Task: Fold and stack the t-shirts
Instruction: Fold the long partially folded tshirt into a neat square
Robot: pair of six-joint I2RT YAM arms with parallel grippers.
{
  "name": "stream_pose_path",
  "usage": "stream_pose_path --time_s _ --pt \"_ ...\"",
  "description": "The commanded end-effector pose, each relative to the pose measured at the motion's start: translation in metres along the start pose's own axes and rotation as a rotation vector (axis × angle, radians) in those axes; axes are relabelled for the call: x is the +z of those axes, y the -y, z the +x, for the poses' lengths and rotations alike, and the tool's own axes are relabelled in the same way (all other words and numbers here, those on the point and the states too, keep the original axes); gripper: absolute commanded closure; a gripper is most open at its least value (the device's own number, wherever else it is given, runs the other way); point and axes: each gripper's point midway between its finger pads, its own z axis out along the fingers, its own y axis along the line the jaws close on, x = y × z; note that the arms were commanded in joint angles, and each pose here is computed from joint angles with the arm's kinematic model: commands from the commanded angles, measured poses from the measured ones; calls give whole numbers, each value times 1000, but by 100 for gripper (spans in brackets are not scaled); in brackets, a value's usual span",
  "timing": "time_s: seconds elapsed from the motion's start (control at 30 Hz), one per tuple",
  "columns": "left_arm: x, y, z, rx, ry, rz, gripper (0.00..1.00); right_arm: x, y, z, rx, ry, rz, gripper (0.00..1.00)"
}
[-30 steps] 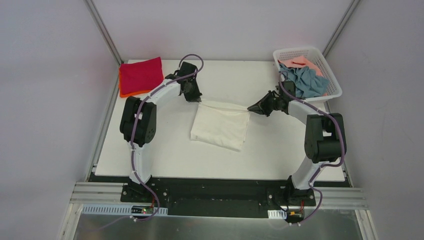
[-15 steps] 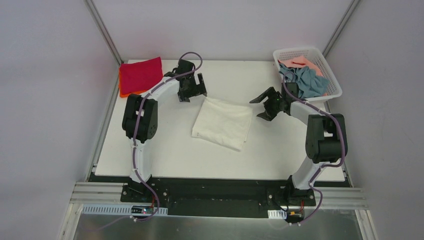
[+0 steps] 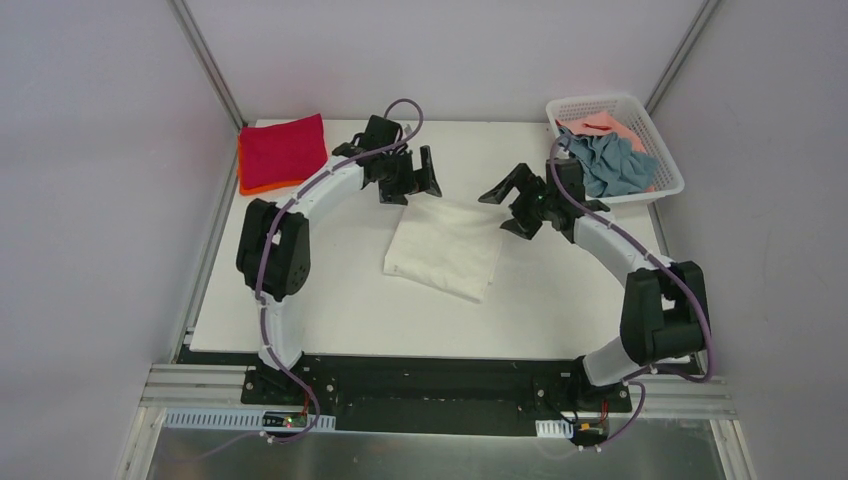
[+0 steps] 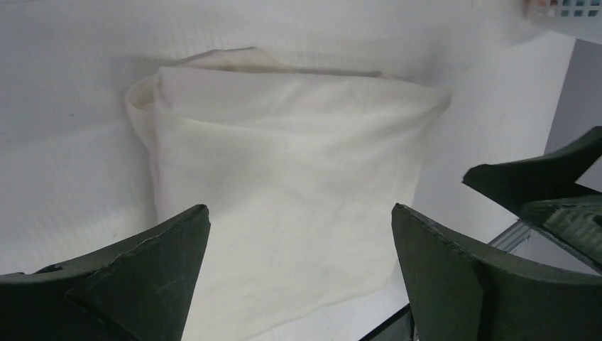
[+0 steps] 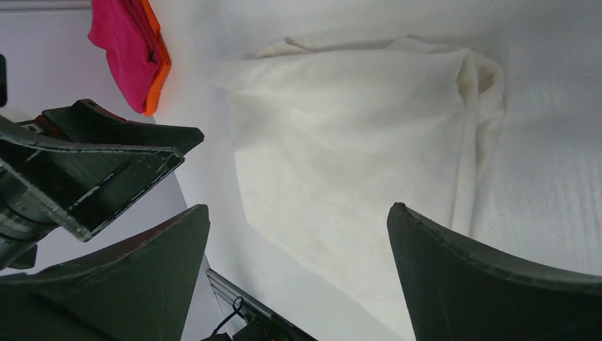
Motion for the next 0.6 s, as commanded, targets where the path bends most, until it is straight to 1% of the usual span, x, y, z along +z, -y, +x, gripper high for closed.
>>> stream_pose_path --time_s 0.0,0.13,0.27,0.33,0.47,0.57 --pt "13 24 -1 32 -60 115 1 19 -10 -13 -22 15 -34 1" --pt "39 16 -4 26 -82 109 1 46 1 -18 6 -18 11 1" --pt "61 -7 -15 43 -47 17 1 75 20 -29 30 -13 69 1" --pt "71 -19 -16 29 -50 -13 1 84 30 -31 52 -17 95 1" --pt "89 -41 -2 -29 -104 -41 1 96 52 -32 61 -13 159 1" --pt "93 -51 11 -60 -135 -65 1 103 68 -33 66 -25 205 1"
